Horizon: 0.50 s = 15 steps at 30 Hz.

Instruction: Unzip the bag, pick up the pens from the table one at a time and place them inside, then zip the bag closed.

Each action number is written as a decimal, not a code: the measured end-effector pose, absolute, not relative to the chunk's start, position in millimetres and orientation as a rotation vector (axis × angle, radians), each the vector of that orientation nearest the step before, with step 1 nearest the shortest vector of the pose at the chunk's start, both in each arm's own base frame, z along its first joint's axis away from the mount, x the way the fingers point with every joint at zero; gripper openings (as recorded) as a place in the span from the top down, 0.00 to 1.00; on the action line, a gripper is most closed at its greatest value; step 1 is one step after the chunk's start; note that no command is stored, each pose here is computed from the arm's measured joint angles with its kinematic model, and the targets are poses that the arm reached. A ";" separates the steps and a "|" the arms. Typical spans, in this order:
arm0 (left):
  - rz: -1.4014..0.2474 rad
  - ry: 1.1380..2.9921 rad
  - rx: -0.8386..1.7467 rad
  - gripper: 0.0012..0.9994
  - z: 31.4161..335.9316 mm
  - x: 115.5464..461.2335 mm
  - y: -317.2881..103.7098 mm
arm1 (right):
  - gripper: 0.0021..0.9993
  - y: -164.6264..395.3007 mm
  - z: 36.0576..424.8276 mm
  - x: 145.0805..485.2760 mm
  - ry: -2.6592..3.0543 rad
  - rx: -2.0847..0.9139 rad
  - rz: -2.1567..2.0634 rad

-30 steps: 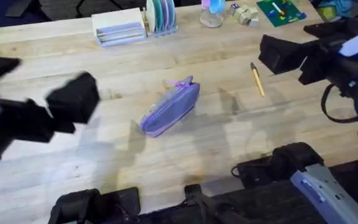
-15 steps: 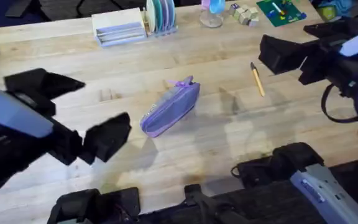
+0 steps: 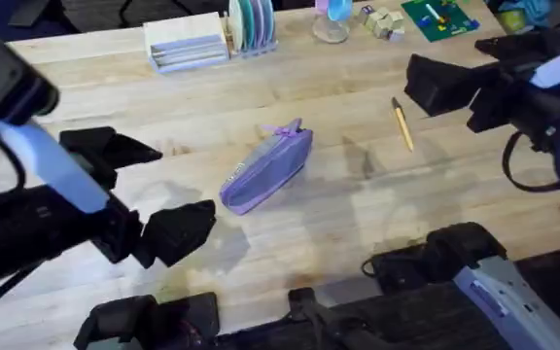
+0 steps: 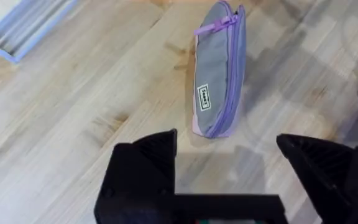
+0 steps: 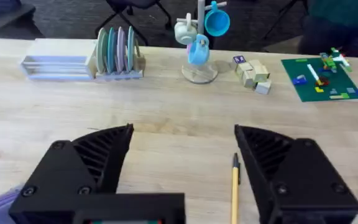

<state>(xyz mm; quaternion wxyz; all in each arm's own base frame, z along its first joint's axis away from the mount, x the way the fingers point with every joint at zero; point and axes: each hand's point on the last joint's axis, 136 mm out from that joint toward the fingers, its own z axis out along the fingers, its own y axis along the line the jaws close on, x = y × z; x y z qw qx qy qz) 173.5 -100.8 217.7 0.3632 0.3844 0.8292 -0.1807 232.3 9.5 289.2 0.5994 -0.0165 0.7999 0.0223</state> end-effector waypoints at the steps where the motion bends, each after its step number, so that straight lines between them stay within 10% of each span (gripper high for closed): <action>1: -0.474 2.140 0.999 0.01 216.2 173.7 -102.2 | 0.00 9.5 289.2 232.3 1.855 -0.038 0.052; 15: -0.618 2.216 1.317 0.00 176.8 166.7 -135.6 | 0.00 9.5 289.3 232.2 1.855 -0.038 0.052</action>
